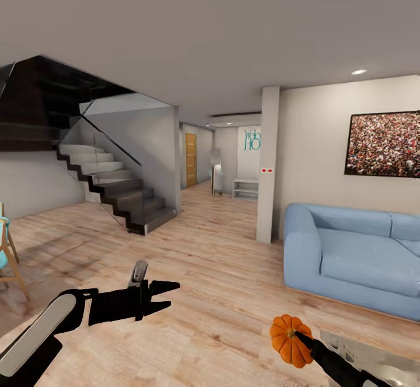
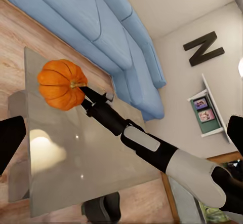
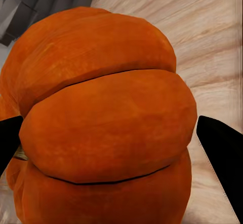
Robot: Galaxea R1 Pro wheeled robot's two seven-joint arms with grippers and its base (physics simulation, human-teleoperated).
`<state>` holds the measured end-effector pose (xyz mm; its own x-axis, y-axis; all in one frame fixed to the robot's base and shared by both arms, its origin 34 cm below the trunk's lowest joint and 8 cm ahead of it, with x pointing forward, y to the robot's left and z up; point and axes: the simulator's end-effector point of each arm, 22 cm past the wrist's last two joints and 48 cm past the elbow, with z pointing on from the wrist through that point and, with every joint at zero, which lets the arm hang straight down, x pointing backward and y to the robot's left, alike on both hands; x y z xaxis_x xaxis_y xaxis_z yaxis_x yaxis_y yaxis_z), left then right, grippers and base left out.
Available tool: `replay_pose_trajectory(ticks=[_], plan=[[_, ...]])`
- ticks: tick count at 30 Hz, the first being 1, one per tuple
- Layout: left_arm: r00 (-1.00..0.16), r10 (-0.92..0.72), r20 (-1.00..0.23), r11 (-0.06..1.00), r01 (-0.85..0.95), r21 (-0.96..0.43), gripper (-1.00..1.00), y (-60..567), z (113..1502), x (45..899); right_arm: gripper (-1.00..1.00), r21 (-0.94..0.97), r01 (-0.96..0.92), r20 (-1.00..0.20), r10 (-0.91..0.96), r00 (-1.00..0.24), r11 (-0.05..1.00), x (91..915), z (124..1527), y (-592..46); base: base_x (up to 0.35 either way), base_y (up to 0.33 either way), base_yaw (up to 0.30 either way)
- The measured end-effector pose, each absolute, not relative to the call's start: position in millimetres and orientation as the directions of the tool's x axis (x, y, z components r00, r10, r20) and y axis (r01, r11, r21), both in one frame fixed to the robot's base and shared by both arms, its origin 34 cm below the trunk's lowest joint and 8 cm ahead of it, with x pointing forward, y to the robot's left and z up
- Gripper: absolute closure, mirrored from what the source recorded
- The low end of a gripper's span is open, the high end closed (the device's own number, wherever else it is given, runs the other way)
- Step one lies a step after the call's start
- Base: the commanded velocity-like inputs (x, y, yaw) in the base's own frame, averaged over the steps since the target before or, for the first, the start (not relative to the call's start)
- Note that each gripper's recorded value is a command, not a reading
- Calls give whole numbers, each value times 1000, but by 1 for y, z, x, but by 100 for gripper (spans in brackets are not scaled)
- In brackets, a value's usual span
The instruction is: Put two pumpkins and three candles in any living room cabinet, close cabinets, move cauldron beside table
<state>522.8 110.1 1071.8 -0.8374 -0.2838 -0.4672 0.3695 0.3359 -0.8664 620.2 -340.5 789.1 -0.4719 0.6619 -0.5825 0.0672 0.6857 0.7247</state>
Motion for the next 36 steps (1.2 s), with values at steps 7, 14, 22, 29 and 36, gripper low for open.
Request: replay_pose_trajectory(ticks=[7, 14, 22, 29, 36], plan=[[-837, -284, -467, 336, 369, -866, -100, 110, 1072, 523, 100, 725, 69, -582, 662, -472, 686, 620, 789, -341, 1, -7, -108], [-837, -283, -467, 336, 370, -866, -100, 110, 1072, 523, 100, 725, 69, -582, 664, -470, 685, 621, 789, -341, 0, -4, -90], [-837, -283, -468, 336, 370, -866, -100, 110, 1072, 523, 100, 726, 68, -582, 664, -470, 684, 620, 789, -341, 73, 52, -3], [-837, -284, -467, 336, 370, -866, -100, 110, 1072, 523, 100, 725, 68, -582, 663, -471, 685, 620, 789, -341, 20, 6, 0], [-837, -283, -467, 336, 370, -866, -100, 110, 1072, 522, 100, 726, 66, -582, 663, -470, 684, 620, 790, -340, 179, 0, -43]])
